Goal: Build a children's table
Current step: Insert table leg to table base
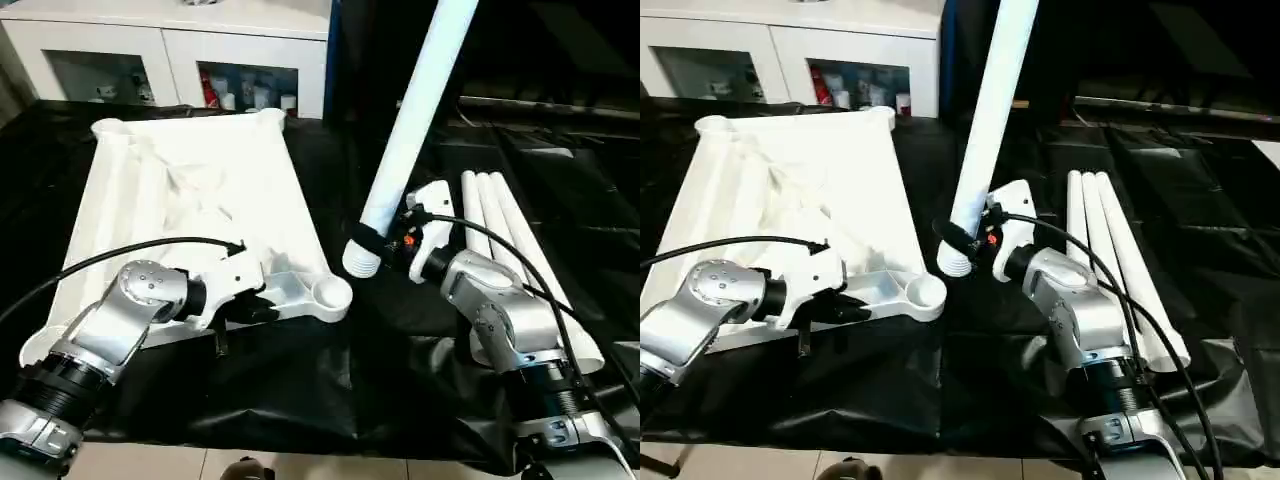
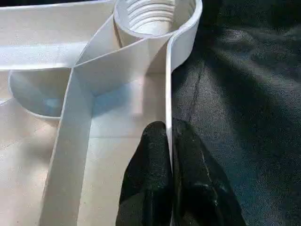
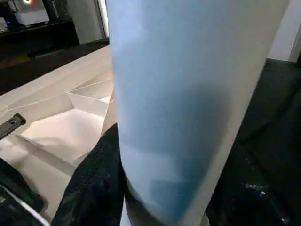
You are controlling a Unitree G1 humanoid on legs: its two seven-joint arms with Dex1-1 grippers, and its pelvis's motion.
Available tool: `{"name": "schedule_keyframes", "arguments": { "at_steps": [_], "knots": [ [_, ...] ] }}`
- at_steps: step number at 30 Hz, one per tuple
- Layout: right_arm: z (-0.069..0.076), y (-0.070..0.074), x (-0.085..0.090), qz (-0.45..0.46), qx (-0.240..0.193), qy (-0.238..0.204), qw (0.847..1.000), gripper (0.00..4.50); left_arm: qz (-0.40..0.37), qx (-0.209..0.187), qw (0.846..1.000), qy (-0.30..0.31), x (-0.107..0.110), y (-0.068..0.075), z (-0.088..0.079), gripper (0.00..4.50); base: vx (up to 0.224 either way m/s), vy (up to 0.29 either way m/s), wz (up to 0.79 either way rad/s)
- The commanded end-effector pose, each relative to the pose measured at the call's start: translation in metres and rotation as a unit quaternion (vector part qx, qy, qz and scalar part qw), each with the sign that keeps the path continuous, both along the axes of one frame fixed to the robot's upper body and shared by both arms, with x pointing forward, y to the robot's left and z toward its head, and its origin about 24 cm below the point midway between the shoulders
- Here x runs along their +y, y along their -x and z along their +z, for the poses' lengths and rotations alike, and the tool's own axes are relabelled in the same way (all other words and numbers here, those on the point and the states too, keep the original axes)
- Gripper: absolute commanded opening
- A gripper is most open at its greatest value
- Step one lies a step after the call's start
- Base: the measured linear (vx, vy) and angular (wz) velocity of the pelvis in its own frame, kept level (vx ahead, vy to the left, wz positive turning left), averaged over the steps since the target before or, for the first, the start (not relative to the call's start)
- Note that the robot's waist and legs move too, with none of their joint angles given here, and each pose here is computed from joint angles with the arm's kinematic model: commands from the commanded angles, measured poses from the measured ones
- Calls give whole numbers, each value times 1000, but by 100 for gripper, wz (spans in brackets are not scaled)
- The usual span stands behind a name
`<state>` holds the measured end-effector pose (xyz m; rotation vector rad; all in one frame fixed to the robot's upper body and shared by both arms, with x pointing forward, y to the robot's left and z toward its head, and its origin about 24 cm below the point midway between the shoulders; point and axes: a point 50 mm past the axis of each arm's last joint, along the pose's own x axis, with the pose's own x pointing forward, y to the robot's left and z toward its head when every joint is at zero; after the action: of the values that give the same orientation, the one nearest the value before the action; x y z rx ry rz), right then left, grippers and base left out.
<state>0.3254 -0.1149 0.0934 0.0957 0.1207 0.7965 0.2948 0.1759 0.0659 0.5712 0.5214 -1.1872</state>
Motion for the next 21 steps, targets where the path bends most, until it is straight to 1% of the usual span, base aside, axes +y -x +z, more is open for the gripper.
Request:
{"name": "schedule_keyframes", "arguments": {
  "at_steps": [1, 4, 5, 7, 8, 9, 11, 12, 13, 14, 16, 17, 18, 21],
  "knots": [
    [7, 1, -3, 0, -21, -3, 1000, 189, 21, 6, 999, -27, 6, 1, -9, 0, 0, 0, 0],
    [8, 1, -3, 3, -18, -9, 1000, 189, 23, 13, 999, -22, 7, 1, -9, 0, 0, 0, 0],
    [11, 2, -2, 10, -13, -29, 999, 189, 17, 3, 1000, -9, 4, 0, -7, 0, 0, 0, 0],
    [15, 4, -1, 33, -8, -48, 998, 189, 6, -12, 1000, 4, -2, -1, -3, 0, 0, 0, 0],
    [16, 4, -1, 36, -8, -49, 998, 189, 5, -13, 1000, 5, -3, -1, -3, 0, 0, 0, 0],
    [18, 8, 1, 65, -3, -54, 996, 189, -8, -17, 1000, 14, -10, -2, -2, 0, 0, 0, 0],
    [17, 12, 5, 95, 6, -46, 994, 189, -35, -18, 999, 36, -26, 0, 1, 0, 0, 0, 0],
    [17, 13, 5, 96, 7, -45, 994, 188, -37, -18, 998, 36, -27, 0, 1, 0, 0, 0, 0],
    [15, 14, 8, 106, 13, -39, 994, 188, -52, -19, 997, 47, -35, 1, 2, 0, 0, 0, 0],
    [15, 14, 8, 106, 13, -38, 994, 188, -52, -19, 997, 47, -36, 1, 2, 0, 0, 0, 0],
    [10, 15, 8, 111, 16, -13, 994, 188, -62, -22, 997, 49, -43, 1, 1, 0, 0, 0, 0],
    [10, 15, 8, 111, 17, -12, 994, 188, -62, -22, 997, 49, -44, 1, 1, 0, 0, 0, 0],
    [5, 15, 5, 108, 22, 10, 994, 188, -74, -27, 996, 51, -50, 1, 0, 0, 0, 0, 0],
    [0, 15, -1, 103, 32, 36, 994, 188, -74, -32, 995, 55, -54, -1, -1, 0, 0, 0, 0]
  ]
}}
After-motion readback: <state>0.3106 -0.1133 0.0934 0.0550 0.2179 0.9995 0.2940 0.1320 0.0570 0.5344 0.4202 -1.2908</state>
